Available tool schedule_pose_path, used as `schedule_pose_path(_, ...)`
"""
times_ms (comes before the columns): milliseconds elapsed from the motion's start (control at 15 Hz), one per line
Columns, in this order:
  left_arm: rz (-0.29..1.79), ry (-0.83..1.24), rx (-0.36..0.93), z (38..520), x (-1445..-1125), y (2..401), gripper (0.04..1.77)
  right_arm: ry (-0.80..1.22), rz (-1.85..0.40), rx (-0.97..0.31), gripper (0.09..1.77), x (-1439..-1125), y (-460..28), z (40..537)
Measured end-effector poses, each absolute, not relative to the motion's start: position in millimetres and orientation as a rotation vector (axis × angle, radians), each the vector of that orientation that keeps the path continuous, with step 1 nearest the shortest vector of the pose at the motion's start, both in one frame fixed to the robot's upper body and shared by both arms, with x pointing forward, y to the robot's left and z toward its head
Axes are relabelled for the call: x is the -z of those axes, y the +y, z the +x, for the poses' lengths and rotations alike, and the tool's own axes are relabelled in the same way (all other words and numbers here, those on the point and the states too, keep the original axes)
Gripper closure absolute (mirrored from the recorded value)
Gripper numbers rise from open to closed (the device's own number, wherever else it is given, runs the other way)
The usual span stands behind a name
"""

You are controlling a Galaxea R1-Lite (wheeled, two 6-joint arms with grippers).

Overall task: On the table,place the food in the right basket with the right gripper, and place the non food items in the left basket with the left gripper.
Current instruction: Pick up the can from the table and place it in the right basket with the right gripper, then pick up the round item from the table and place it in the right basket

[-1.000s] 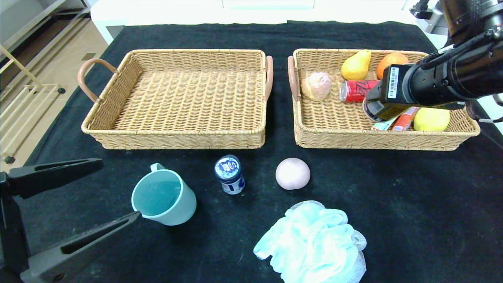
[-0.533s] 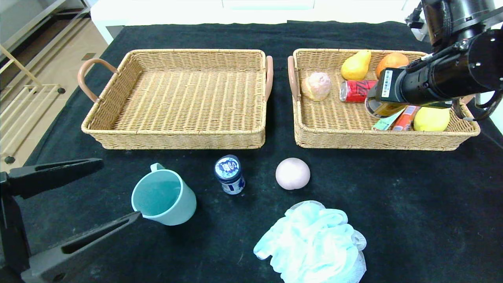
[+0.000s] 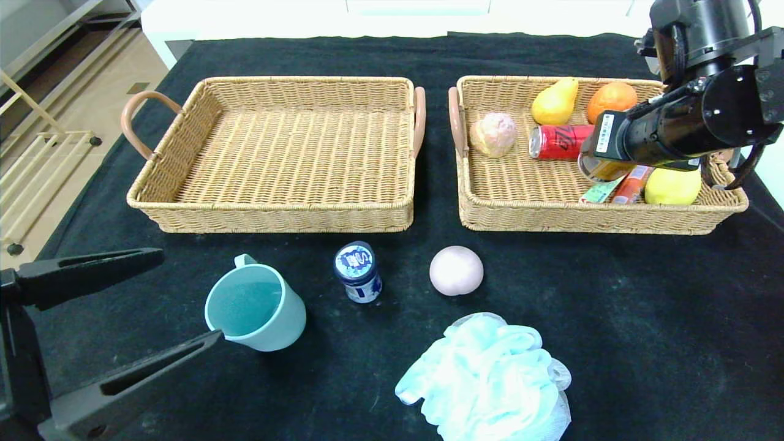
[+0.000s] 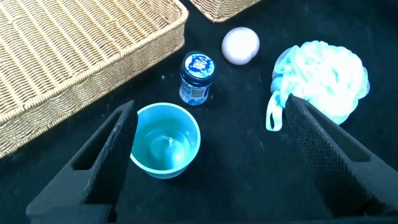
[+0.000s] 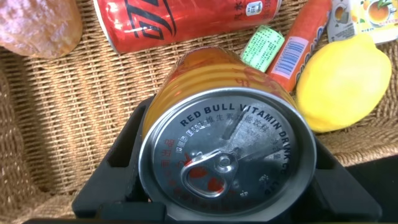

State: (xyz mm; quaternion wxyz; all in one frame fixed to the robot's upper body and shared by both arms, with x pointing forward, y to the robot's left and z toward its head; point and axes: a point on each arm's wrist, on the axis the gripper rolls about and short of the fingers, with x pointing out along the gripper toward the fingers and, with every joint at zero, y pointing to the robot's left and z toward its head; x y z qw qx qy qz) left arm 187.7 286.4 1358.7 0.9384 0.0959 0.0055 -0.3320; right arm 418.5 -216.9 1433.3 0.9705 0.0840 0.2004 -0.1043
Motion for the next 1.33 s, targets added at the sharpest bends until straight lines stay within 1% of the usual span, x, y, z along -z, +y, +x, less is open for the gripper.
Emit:
schedule_pose_path(400, 0.196, 0.013, 0.678, 188.0, -1358.5, 286.3, 0.09, 0.414, 0.166, 0.213, 0.67, -1426.5, -214.7, 425.3)
schedule_pose_path(600, 0.196, 0.011, 0.676, 187.9, -1358.8, 286.5, 0.09, 0.414, 0.165, 0.21, 0.51, -1426.2, -213.9, 425.4)
schedule_pose_path(800, 0.196, 0.009, 0.676, 187.6, -1359.2, 286.6, 0.09, 0.417, 0.165, 0.205, 0.4, -1426.2, -212.8, 424.6)
schedule_pose_path(1067, 0.196, 0.008, 0.676, 187.2, -1359.1, 286.8, 0.09, 0.405, 0.165, 0.183, 0.3, -1433.1, -208.7, 415.0)
schedule_pose_path(1333, 0.196, 0.009, 0.678, 186.9, -1358.9, 286.9, 0.09, 0.391, 0.163, 0.119, 0.24, -1446.5, -200.0, 384.3)
